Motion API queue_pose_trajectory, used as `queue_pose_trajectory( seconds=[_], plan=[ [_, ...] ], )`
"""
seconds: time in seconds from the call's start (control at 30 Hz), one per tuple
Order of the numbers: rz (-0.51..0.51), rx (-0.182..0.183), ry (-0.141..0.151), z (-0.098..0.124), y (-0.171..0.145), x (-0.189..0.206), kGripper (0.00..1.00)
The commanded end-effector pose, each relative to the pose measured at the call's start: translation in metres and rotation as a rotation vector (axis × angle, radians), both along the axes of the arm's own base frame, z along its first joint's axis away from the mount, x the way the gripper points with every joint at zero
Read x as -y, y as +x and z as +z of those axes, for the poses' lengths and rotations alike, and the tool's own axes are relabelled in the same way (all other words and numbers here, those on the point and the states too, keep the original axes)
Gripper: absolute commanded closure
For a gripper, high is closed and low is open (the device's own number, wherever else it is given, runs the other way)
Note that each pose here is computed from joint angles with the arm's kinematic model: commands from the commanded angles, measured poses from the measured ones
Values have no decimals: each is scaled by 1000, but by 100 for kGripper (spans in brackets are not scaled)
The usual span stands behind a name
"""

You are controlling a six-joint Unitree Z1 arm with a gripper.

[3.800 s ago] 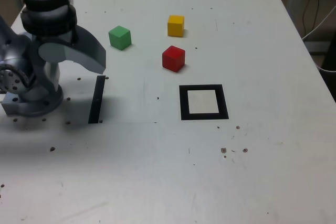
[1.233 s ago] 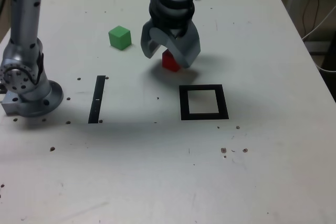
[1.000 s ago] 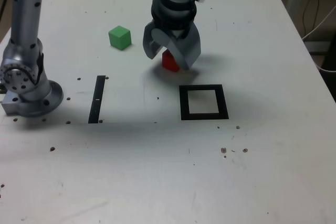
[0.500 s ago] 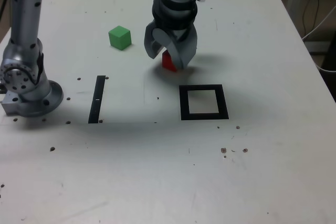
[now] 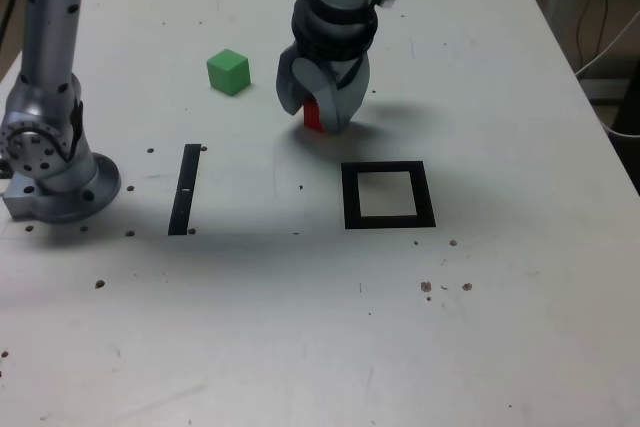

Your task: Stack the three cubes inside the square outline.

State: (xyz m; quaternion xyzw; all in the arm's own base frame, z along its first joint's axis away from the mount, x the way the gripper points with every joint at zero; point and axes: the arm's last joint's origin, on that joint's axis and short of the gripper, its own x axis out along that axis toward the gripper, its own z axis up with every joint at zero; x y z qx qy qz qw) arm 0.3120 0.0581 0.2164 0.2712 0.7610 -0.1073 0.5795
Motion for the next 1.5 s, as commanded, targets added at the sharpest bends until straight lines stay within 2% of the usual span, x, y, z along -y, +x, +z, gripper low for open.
queue_pose_trajectory(
  seconds=[0.0,0.17,0.33,0.43,0.67,0.77,0.9,1.03,1.17,1.47],
  plan=[
    [-4,1,-10,-2,0,0,67],
    [-14,14,-27,4,-2,2,68],
    [-12,52,-54,26,-9,15,75],
    [17,72,-83,39,-14,28,79],
    [155,116,-186,52,-13,61,81],
    [233,146,-208,54,-10,73,81],
    [332,195,-198,58,-4,86,82],
    [388,228,-157,61,5,95,83],
    [409,226,-127,57,17,102,84],
    [423,205,-116,46,27,110,84]
  ],
)
